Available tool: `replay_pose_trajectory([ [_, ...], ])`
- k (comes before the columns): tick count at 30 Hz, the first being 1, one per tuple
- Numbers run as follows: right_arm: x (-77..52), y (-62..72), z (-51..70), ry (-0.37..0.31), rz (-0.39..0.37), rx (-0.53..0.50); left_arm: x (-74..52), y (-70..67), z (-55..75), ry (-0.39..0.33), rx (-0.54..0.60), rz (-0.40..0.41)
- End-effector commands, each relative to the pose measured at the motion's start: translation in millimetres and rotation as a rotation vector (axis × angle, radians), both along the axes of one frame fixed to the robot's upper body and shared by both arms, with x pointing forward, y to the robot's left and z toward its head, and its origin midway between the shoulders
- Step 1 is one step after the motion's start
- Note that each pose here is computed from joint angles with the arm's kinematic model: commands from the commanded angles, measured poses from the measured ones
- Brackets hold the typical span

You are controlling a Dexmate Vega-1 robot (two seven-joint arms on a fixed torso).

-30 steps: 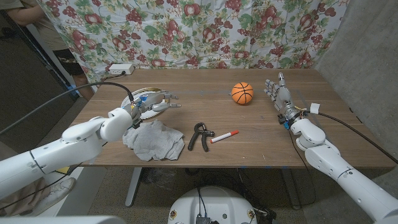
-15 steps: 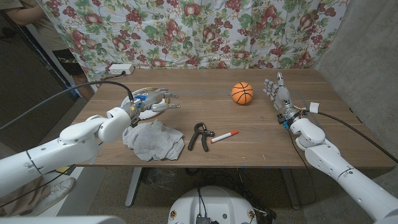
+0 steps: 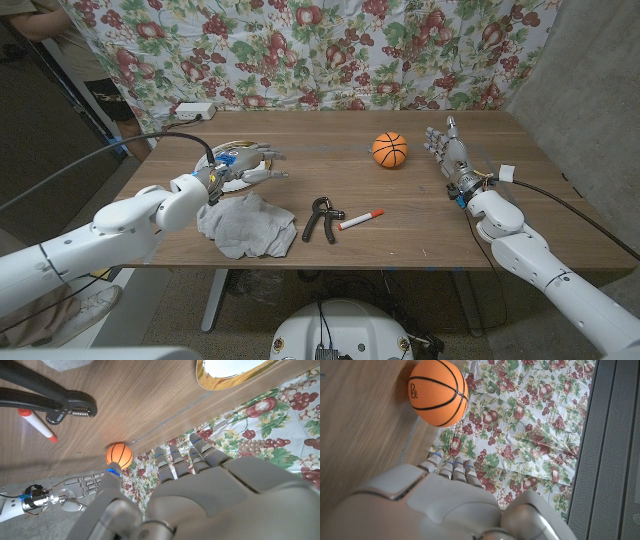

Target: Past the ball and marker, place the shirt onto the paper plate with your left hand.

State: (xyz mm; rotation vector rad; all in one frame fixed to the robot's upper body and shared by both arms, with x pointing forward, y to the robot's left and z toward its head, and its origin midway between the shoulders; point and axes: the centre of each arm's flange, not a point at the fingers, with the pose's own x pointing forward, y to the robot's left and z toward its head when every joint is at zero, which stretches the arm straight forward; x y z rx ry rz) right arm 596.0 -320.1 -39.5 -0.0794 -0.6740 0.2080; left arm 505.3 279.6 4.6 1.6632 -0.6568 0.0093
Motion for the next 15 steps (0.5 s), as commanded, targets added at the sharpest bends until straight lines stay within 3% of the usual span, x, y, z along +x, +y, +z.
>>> replay_pose_trajectory([
  [1,-1.6,-2.2,-3.3,-0.001,-0.01,0.006,-3.2,-2.1,-4.5,-0.001,0.047,-0.002],
  [15,-1.0,-1.7,-3.4,0.002,-0.005,0.002,-6.7,-6.9,-14.7,0.012,0.064,-0.012],
])
